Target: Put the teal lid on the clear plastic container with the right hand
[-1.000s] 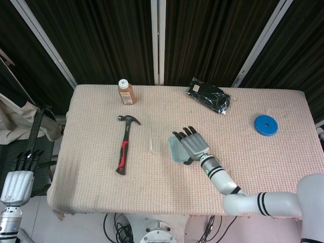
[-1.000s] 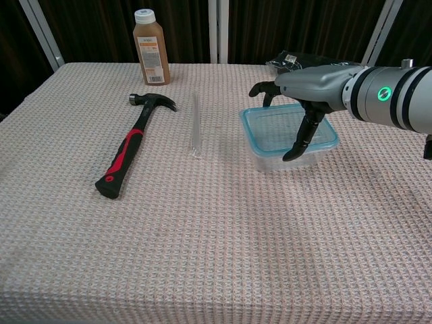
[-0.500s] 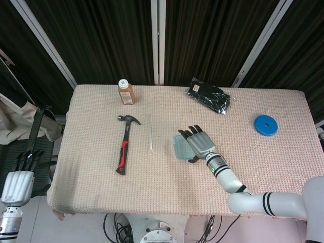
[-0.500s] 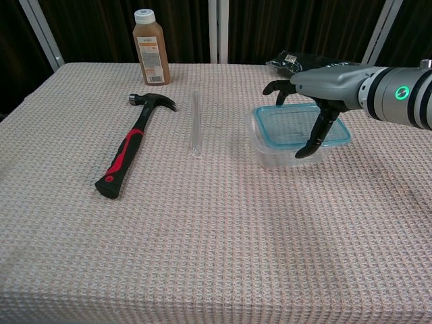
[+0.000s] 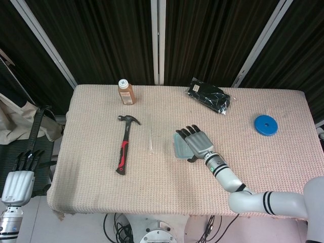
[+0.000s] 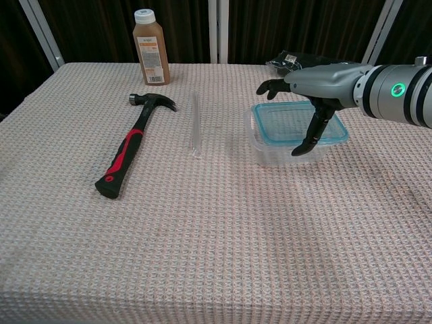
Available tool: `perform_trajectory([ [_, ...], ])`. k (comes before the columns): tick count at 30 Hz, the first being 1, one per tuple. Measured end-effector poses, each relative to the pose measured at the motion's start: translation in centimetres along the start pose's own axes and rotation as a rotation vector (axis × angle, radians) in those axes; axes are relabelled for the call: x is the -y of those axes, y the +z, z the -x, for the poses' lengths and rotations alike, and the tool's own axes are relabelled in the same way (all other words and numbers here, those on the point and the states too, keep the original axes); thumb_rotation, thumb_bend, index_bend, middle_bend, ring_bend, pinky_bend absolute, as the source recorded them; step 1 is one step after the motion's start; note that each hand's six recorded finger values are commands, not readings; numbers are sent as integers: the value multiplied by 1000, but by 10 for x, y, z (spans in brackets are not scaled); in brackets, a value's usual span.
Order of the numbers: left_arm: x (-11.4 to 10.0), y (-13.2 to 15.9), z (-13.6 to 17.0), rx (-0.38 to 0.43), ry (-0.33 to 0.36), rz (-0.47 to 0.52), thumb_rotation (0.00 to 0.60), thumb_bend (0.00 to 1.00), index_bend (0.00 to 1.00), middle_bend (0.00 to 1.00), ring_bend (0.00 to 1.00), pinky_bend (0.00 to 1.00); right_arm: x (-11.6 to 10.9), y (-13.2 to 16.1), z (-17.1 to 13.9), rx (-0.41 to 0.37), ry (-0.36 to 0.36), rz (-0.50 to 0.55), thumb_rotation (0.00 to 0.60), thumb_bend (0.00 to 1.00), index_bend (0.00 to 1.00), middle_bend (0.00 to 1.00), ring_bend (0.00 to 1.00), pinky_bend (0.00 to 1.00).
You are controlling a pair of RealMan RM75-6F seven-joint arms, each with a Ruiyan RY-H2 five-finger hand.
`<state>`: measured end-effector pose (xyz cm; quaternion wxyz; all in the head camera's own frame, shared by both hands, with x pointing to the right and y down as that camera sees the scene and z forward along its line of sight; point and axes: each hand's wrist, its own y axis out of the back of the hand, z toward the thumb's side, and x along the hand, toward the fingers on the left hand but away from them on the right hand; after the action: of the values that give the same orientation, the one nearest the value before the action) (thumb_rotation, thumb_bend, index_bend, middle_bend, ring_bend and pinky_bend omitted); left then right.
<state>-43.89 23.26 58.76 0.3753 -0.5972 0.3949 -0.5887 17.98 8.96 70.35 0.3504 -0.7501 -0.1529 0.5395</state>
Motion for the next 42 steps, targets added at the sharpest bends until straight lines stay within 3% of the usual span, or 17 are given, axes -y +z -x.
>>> perform_trajectory([
  [9,1,-2,2,-11,-6,3,600,0,77,67,0,0,2,6,-3,-20,-5,-15,600,33,0,67,0,0],
  [15,3,-3,3,-16,-8,6,600,0,77,67,0,0,1,2,-21,-45,-35,-11,600,32,0,126,0,0],
  [20,5,0,0,-2,-11,7,600,0,77,67,0,0,11,0,-33,-74,-16,11,600,33,0,141,0,0],
  [29,5,-3,3,-13,-9,11,600,0,77,67,0,0,20,18,-28,-126,5,-6,600,32,0,141,0,0],
  [42,8,-4,3,-12,-10,18,600,0,77,67,0,0,27,9,-27,-90,11,-18,600,33,0,143,0,0],
])
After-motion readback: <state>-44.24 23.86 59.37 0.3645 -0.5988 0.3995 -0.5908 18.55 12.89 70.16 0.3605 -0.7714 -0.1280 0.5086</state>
